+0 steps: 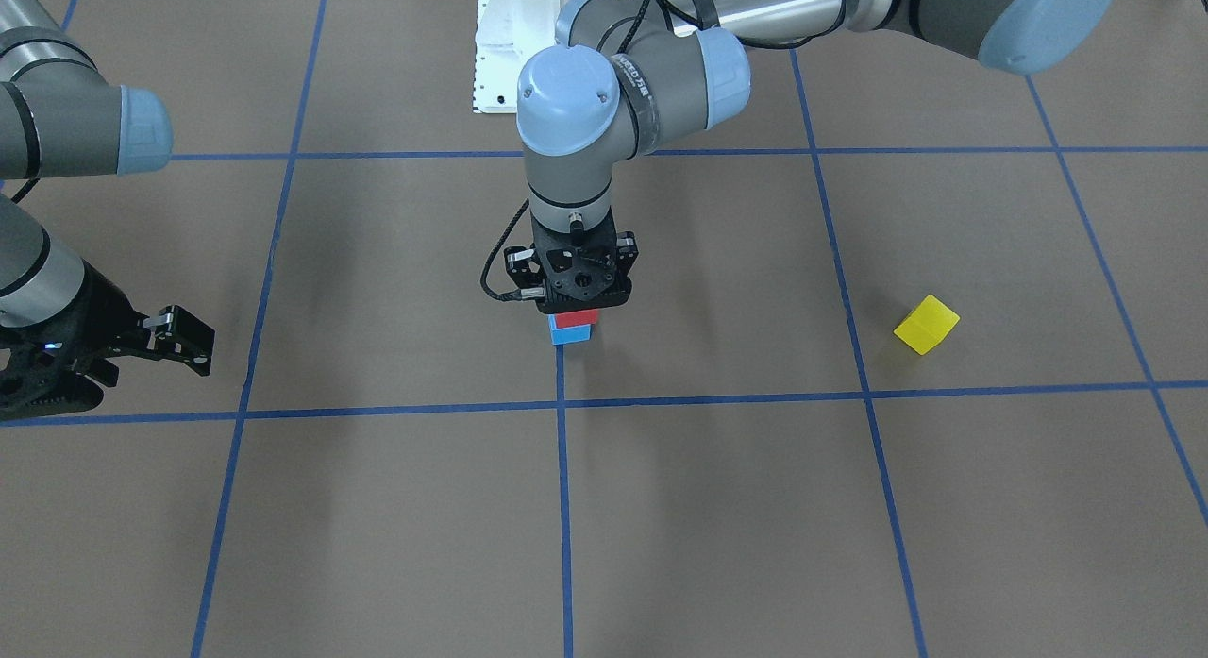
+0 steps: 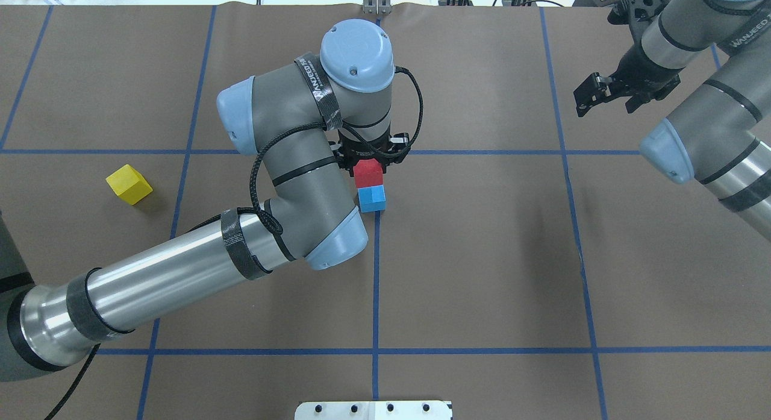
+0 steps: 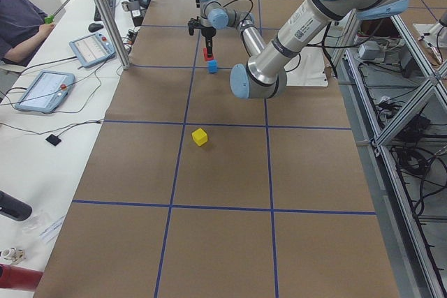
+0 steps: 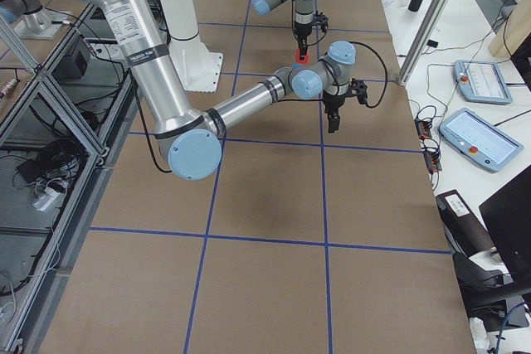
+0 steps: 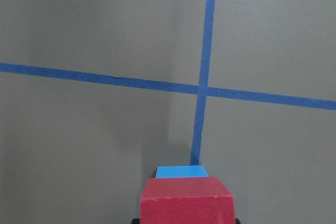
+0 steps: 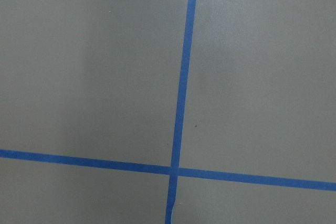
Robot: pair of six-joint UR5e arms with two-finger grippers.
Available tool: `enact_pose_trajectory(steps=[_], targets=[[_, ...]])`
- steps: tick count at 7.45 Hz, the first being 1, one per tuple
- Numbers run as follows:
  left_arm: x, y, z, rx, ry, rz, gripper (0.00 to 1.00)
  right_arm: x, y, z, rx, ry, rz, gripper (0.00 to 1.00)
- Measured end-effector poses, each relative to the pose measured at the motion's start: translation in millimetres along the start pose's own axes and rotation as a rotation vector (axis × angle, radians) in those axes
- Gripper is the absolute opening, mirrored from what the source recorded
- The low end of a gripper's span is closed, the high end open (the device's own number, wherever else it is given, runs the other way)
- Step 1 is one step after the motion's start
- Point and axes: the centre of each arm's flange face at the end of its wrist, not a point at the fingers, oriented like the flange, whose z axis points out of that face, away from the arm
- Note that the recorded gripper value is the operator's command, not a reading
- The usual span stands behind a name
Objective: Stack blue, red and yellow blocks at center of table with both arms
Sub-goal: 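Lower the red cube onto the blue cube with the left gripper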
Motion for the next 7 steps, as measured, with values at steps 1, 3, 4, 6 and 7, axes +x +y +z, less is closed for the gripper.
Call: enact_pose_trajectory(steps=[1, 3, 4, 6, 7], targets=[[0.9, 0.7, 5.9, -0.003, -0.002, 0.002, 0.0, -0.2, 0.0, -0.2, 0.0, -0.001, 0.001, 1.0], [3.9, 2.7, 15.1, -0.005, 0.008, 0.009, 0.0, -0.1, -0.2, -1.3, 0.0, -0.003, 0.002, 1.0], [4.8, 4.3, 17.2, -0.007, 0.009, 0.009, 0.0, 0.1, -0.2, -1.6, 0.0, -0.004, 0.002, 1.0], [4.4, 7.6, 21.6, -0.012, 0.006, 0.01, 0.0, 0.5, -0.2, -1.7, -0.001, -0.005, 0.003, 1.0], [3.9, 9.5, 24.2, -0.015, 0.003, 0.011, 0.0, 0.8, 0.0, -1.5, -0.001, -0.005, 0.004, 1.0]])
